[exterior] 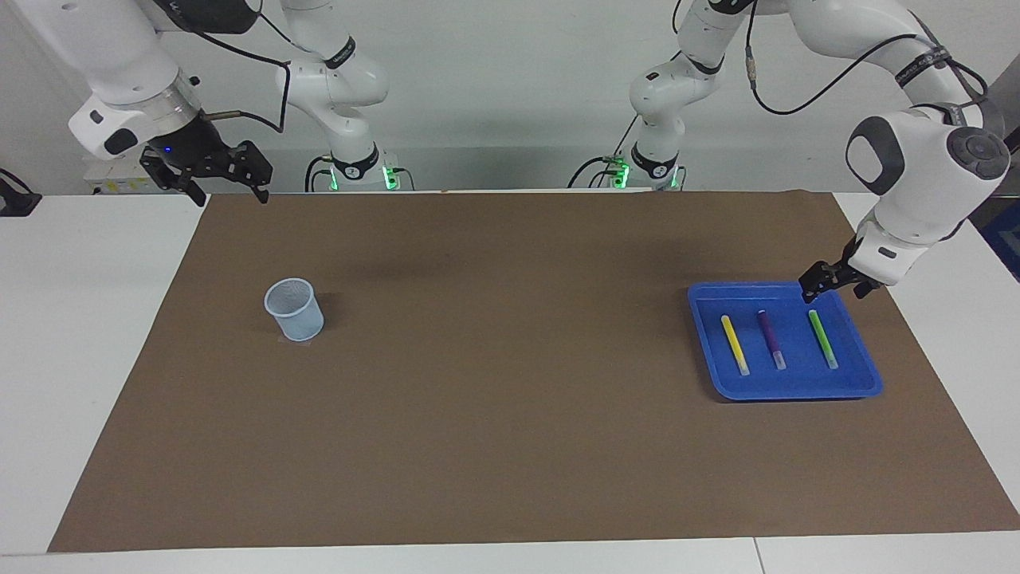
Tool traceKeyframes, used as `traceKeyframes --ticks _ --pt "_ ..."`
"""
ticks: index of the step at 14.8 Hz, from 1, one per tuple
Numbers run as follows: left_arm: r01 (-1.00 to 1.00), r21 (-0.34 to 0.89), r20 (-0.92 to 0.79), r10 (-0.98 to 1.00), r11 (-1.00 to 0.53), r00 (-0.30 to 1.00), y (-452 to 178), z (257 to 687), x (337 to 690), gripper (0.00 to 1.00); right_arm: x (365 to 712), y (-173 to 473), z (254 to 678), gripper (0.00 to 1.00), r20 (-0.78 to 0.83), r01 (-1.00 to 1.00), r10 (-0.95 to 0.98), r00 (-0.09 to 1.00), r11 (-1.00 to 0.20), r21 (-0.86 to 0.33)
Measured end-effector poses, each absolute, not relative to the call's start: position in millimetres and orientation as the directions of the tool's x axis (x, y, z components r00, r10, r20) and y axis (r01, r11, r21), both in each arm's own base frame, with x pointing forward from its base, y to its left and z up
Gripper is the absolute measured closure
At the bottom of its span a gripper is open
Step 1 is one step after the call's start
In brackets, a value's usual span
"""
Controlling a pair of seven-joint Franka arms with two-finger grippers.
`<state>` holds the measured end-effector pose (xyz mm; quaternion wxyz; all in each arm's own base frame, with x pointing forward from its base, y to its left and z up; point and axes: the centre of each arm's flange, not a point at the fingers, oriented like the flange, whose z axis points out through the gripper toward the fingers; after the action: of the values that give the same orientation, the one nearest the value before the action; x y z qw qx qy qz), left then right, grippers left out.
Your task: Right arm passes pens to left for tray arrangement
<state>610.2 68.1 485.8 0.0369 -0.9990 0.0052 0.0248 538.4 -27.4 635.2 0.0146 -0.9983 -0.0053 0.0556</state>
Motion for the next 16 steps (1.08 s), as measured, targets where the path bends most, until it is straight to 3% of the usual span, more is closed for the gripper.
traceKeyframes --ticks 8,16 --pt "0.063 -0.07 -0.051 0.066 -0.996 0.997 -5.9 544.6 601.9 0.0 538.4 -27.2 635.1 0.0 -0.11 0.009 0.012 0.994 -1.0 -0.03" --pt "0.102 -0.047 -0.055 0.104 -0.994 0.993 -10.2 598.7 563.9 0.0 538.4 -26.0 635.2 0.0 -0.11 0.011 0.015 0.994 -0.999 -0.03"
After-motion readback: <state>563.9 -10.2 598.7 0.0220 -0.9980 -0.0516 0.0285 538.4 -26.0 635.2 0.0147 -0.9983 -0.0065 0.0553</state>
